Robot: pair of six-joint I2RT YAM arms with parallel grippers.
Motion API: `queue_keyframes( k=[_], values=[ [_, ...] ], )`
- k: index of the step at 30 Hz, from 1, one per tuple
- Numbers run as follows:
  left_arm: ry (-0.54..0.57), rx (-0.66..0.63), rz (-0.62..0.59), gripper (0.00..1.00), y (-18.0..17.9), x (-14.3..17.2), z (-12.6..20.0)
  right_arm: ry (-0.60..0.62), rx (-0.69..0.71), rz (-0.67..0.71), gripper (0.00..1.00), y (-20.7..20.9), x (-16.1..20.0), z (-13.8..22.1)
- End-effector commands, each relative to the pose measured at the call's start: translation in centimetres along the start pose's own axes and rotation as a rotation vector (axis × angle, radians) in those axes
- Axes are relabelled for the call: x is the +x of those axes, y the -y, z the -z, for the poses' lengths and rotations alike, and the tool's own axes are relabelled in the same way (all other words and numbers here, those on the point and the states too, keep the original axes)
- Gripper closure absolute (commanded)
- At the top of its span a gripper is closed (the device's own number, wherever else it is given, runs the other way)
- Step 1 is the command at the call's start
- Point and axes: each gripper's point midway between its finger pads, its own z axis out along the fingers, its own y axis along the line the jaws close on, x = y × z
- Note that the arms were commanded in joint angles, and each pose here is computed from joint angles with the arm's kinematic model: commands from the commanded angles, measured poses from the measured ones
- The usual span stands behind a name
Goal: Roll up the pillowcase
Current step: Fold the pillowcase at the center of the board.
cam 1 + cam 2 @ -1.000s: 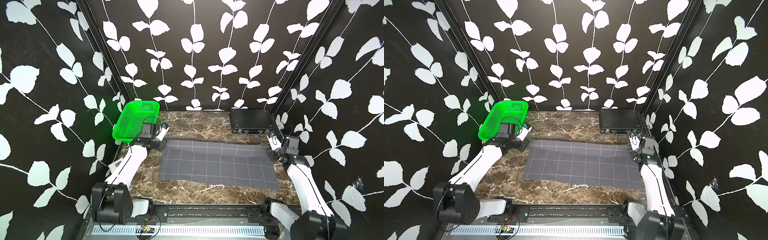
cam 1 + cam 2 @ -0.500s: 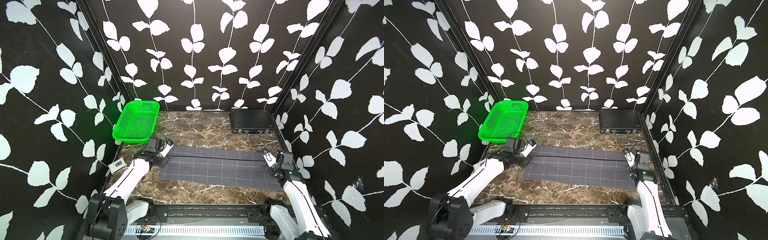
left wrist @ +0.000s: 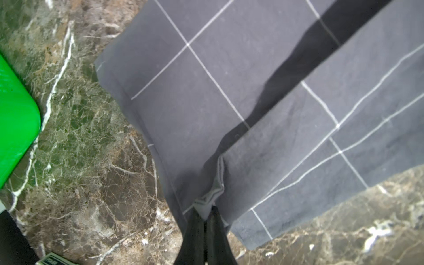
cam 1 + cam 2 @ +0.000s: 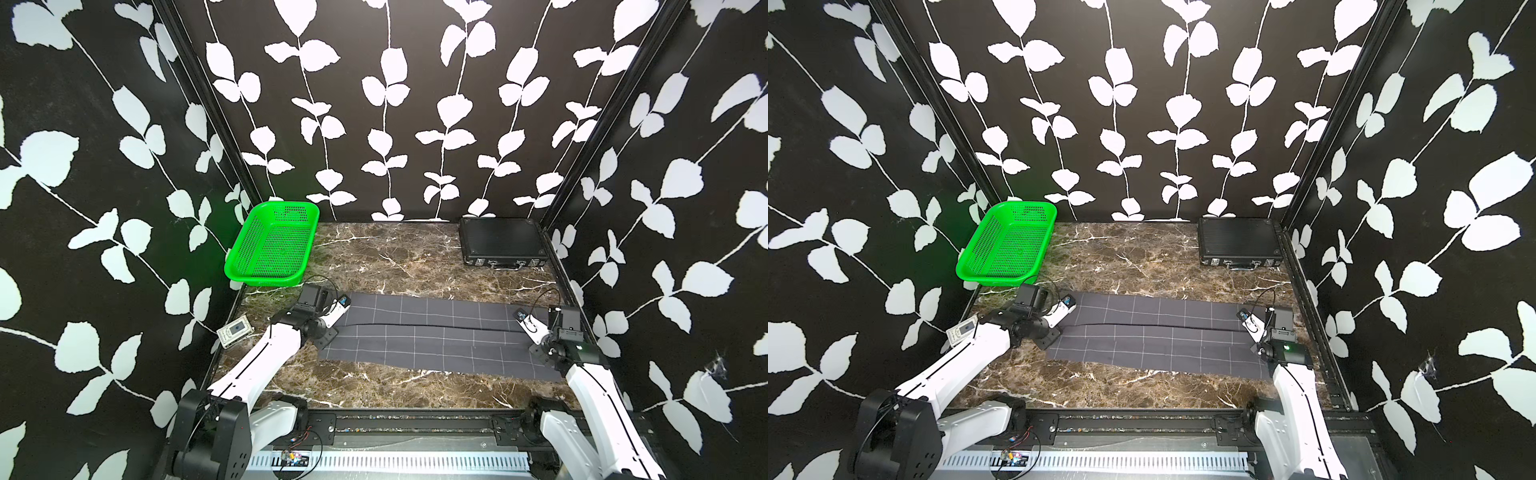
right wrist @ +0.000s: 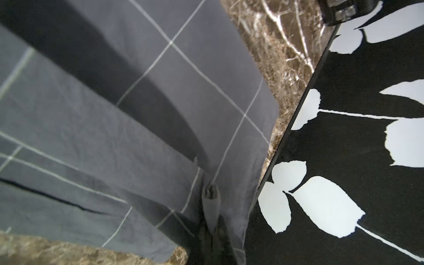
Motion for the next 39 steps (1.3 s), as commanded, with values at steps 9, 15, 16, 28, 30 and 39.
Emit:
queue_keyframes(
  k=[9, 15, 16, 28, 30, 39],
  values=[
    [-0.067, 0.022, -0.122, 1.00, 1.5, 2.6, -0.6, -0.165, -0.083, 0.185, 0.94, -2.9, 3.8, 0.1],
    [-0.077, 0.029, -0.175, 0.96, 2.0, 2.9, -0.6, -0.217, -0.135, 0.253, 0.84, -3.8, 4.9, 0.9],
    [-0.079, 0.031, -0.184, 0.94, 2.1, 2.9, -0.6, -0.222, -0.143, 0.264, 0.82, -3.9, 5.0, 1.1],
    [-0.085, 0.030, -0.298, 0.71, 2.8, 4.1, 1.0, -0.184, -0.193, 0.336, 0.62, -2.5, 3.4, 4.8],
    [-0.089, 0.023, -0.305, 0.66, 2.7, 4.1, 1.5, -0.103, -0.214, 0.343, 0.61, -2.5, 1.5, 5.1],
    [-0.051, 0.063, -0.325, 0.47, 2.3, 2.2, 5.7, 0.242, -0.245, 0.398, 0.60, -5.5, -8.9, 3.0]
  ],
)
